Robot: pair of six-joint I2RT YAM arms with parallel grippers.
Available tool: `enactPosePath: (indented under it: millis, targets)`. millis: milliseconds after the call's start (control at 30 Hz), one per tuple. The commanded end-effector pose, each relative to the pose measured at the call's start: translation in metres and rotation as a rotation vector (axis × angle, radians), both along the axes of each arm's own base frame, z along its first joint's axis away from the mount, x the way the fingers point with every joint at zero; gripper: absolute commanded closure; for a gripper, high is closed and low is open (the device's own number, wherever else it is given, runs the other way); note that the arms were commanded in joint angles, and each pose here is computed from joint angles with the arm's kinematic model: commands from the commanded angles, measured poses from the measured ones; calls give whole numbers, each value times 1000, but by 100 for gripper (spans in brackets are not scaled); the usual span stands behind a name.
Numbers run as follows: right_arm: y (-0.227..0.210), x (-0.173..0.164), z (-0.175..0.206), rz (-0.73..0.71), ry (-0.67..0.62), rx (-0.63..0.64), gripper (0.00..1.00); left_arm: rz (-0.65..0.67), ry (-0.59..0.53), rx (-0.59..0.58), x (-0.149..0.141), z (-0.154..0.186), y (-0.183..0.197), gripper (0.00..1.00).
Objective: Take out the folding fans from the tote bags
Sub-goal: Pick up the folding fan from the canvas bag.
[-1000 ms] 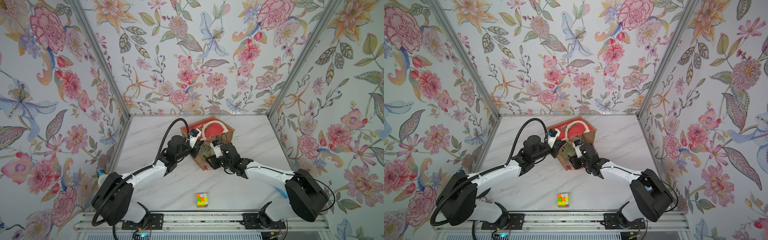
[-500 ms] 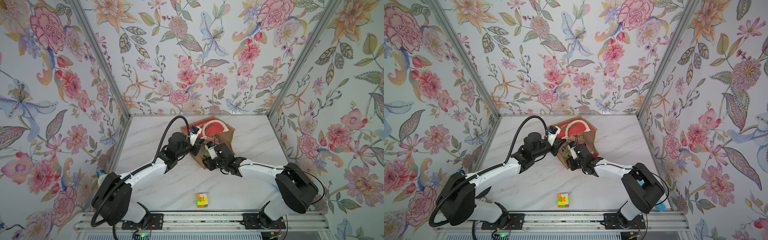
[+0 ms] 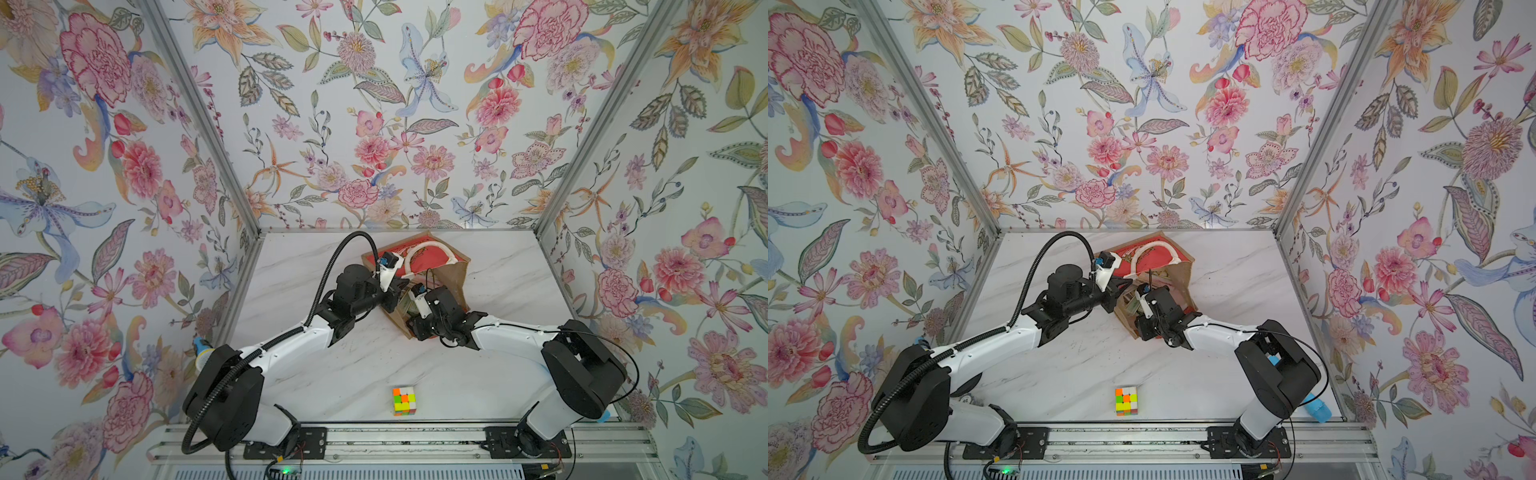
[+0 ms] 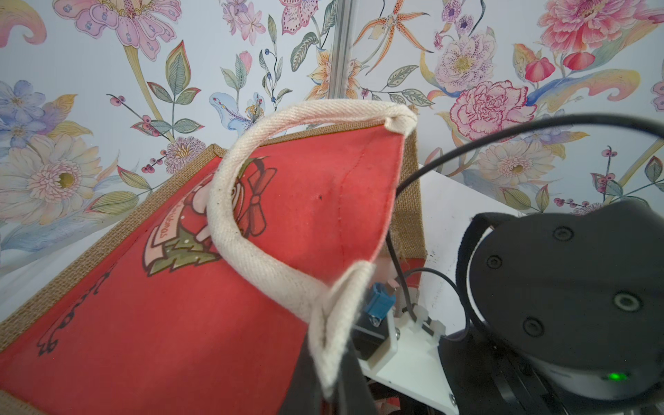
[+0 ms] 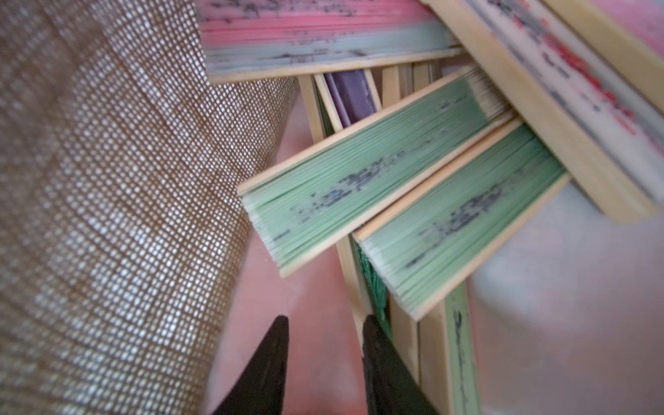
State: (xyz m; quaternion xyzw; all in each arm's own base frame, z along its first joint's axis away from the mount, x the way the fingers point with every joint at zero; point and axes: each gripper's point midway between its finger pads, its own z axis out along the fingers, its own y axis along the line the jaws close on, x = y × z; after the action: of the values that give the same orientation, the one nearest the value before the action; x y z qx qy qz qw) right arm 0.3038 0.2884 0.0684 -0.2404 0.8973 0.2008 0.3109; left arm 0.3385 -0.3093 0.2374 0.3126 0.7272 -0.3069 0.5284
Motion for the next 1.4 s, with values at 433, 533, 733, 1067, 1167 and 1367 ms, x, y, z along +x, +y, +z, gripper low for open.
enactPosePath:
  millis: [433, 533, 733, 1067, 1167, 1367]
  targets:
    - [-18, 3, -19, -32, 39, -60, 54, -10, 6, -48, 0, 16, 3, 100]
    - [-19, 4, -27, -35, 54, -75, 59, -5, 1, -47, 0, 18, 4, 100]
    - [-23, 3, -37, -29, 76, -119, 66, -2, 10, -43, 2, 14, 5, 100]
    - [-27, 2, -25, -31, 70, -136, 83, 4, 5, -40, 3, 15, 7, 100]
    - [-23, -2, -17, -12, 73, -108, 86, 6, 8, -39, 4, 14, 7, 100]
    - [-15, -8, 8, 34, 80, -37, 90, 7, 9, -39, 4, 13, 6, 100]
